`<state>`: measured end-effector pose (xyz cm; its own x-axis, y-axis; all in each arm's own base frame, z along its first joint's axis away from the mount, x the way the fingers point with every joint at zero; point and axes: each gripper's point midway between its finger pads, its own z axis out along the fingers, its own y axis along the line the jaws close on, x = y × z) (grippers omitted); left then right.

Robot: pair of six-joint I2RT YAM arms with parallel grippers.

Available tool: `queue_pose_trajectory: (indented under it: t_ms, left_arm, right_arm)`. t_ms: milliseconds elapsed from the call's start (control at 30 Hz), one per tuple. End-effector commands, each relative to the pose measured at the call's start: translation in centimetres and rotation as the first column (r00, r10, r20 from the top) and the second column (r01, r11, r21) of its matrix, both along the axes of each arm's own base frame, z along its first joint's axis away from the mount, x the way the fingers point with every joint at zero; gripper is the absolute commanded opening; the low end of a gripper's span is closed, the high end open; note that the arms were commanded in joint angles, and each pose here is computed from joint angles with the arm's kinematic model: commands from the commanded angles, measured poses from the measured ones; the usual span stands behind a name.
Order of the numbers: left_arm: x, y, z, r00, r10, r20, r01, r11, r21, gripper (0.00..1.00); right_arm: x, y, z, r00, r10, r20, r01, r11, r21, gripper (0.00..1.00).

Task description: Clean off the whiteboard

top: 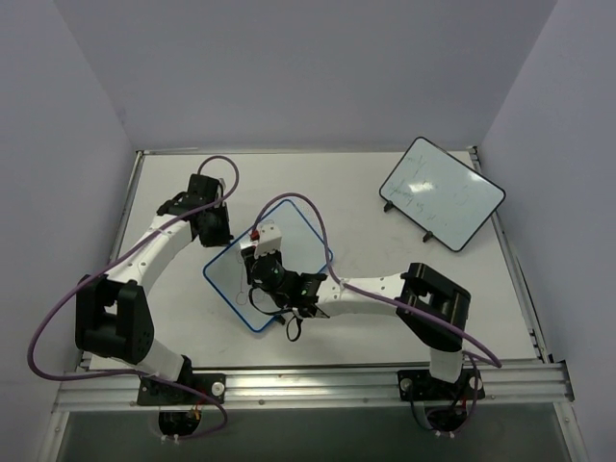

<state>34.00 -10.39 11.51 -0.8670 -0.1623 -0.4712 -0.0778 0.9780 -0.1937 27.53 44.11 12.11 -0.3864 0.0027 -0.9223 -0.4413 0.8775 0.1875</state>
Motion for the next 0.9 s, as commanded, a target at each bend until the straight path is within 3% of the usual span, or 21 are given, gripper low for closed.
queue_pose_trajectory:
  t_ms: [0,333,567,867]
  left_arm:
    - [0.4,-0.7,1.5,0.998,-0.031,0.062,0.032,0.999,-0.020,0.02]
    - [0.5,-0.9,1.7,0.997,-0.042,0.071,0.044,0.999,-0.030,0.02]
    - [0.4,-1.2,1.8,0.996,-0.051,0.077,0.054,0.998,-0.038,0.02]
    - [0.3,-1.5,2.0,0.994,-0.065,0.086,0.069,0.997,-0.042,0.02]
  right_arm:
    - [1.3,-4.2,-3.5,0.996,-0.064,-0.059,0.057,0.992,-0.111,0.24]
    - [4.0,-9.2,-3.8,0.985,-0.165,-0.059,0.156,0.979,-0.132,0.24]
    - [3.9,-6.8,-3.4,0.991,-0.125,-0.047,0.117,0.983,-0.144,0.23]
    - [0.5,-1.1,-2.7,1.000,-0.013,-0.026,0.009,0.988,-0.155,0.23]
